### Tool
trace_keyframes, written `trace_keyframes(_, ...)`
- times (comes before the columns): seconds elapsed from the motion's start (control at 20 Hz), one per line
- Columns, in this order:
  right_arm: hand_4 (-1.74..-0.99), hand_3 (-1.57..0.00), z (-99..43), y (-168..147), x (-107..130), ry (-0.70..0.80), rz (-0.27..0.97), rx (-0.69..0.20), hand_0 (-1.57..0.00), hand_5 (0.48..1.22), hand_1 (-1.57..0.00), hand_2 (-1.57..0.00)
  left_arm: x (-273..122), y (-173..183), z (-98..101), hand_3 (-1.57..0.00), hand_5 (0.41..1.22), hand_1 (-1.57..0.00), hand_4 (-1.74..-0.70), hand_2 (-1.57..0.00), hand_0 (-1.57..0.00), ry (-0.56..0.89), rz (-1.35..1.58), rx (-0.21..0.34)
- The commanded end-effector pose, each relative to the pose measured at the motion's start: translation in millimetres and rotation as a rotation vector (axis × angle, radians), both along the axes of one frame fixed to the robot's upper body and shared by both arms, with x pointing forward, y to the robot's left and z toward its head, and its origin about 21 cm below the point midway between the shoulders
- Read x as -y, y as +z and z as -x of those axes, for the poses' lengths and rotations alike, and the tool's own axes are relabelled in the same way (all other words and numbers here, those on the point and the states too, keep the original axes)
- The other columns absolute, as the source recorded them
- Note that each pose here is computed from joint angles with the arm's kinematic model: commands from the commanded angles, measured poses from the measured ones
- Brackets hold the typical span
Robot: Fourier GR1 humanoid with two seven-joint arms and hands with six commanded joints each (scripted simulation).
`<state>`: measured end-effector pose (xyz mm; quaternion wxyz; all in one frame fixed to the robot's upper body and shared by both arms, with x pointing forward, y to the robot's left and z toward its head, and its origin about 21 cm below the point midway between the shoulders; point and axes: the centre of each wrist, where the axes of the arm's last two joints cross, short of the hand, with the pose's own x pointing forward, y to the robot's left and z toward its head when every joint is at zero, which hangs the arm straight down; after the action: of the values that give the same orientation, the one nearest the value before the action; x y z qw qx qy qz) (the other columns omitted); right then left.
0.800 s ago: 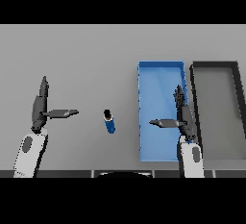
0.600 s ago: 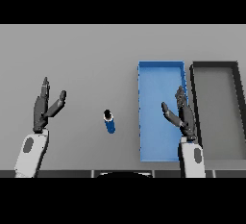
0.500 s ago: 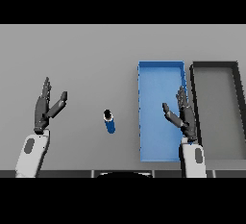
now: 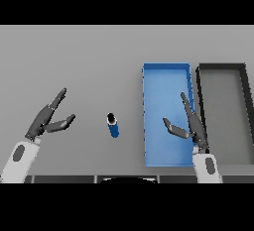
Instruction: Pick up the blue pipe and place it into the blue bin.
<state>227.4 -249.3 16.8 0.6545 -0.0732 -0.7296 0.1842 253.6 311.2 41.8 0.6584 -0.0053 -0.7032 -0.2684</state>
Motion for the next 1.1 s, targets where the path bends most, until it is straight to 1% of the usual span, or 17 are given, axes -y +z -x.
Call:
trace_keyframes(0.0,-1.187,0.0,0.7,1,-1,0.003,-0.012,-0.012,0.0,0.579,0.0,0.0,1,1,3.5,0.0,0.583,0.0,-0.98,0.0,0.0,-0.039,-0.005,-0.018)
trace_keyframes(0.05,-1.194,0.0,2.3,0,1,0.006,-0.013,-0.012,0.0,0.579,0.0,0.0,4,3,8.7,0.0,0.578,0.0,-0.98,0.0,0.0,-0.083,-0.014,-0.029)
trace_keyframes(0.1,-1.2,0.0,1.5,-1,-2,0.003,-0.018,-0.019,0.0,0.58,0.0,0.0,8,5,13.2,0.0,0.566,0.0,-0.99,0.0,0.0,-0.119,-0.026,-0.048)
trace_keyframes(0.15,-1.209,0.0,0.2,2,-1,0.004,-0.026,-0.011,0.0,0.581,0.0,0.0,16,4,21.0,0.0,0.548,0.0,-1.0,0.0,0.0,-0.148,-0.039,-0.081)
trace_keyframes(0.2,-1.214,0.0,0.6,0,-4,0.005,-0.033,-0.012,0.0,0.581,0.0,0.0,24,8,22.4,0.0,0.53,0.0,-1.0,0.0,0.0,-0.171,-0.063,-0.097)
trace_keyframes(0.35,-1.228,0.0,-2.4,6,1,0.007,-0.045,-0.006,0.0,0.573,0.0,0.0,44,6,31.1,0.0,0.483,0.0,-1.05,0.0,0.0,-0.234,-0.111,-0.182)
trace_keyframes(0.4,-1.223,0.0,-1.8,4,2,0.003,-0.044,-0.013,0.0,0.572,0.0,0.0,50,4,33.0,0.0,0.474,0.0,-1.06,0.0,0.0,-0.247,-0.126,-0.186)
trace_keyframes(0.5,-1.213,0.0,-1.0,6,-1,0.018,-0.032,0.0,0.0,0.572,0.0,0.0,64,-4,36.3,0.0,0.469,0.0,-1.08,0.0,0.0,-0.304,-0.138,-0.186)
trace_keyframes(0.55,-1.213,0.0,3.1,2,-2,0.017,-0.037,-0.007,0.0,0.571,0.0,0.0,72,-5,36.1,0.0,0.466,0.0,-1.1,0.0,0.0,-0.321,-0.124,-0.18)
trace_keyframes(0.6,-1.212,0.0,2.8,1,-3,0.014,-0.034,-0.022,0.0,0.57,0.0,0.0,77,-6,34.9,0.0,0.463,0.0,-1.11,0.0,0.0,-0.327,-0.122,-0.177)
trace_keyframes(0.75,-1.21,0.0,4.4,1,-5,0.01,-0.048,-0.022,0.0,0.564,0.0,0.0,97,-14,31.8,0.0,0.484,0.0,-1.15,0.0,0.0,-0.349,-0.091,-0.158)
trace_keyframes(0.8,-1.211,0.0,1.1,2,-4,0.002,-0.052,-0.03,0.0,0.56,0.0,0.0,102,-21,28.8,0.0,0.486,0.0,-1.15,0.0,0.0,-0.343,-0.084,-0.167)
trace_keyframes(0.9,-1.207,0.0,0.7,3,-4,-0.001,-0.056,-0.027,0.0,0.555,0.0,0.0,114,-28,18.8,0.0,0.488,0.0,-1.14,0.0,0.0,-0.34,-0.079,-0.155)
trace_keyframes(1.0,-1.205,0.0,5.1,2,-1,0.005,-0.054,-0.018,0.0,0.554,0.0,0.0,118,-36,17.5,0.0,0.487,0.0,-1.13,0.0,0.0,-0.332,-0.044,-0.162)
trace_keyframes(1.05,-1.207,0.0,2.1,3,-4,0.008,-0.066,-0.02,0.0,0.551,0.0,0.0,127,-39,16.3,0.0,0.491,0.0,-1.13,0.0,0.0,-0.336,-0.03,-0.163)
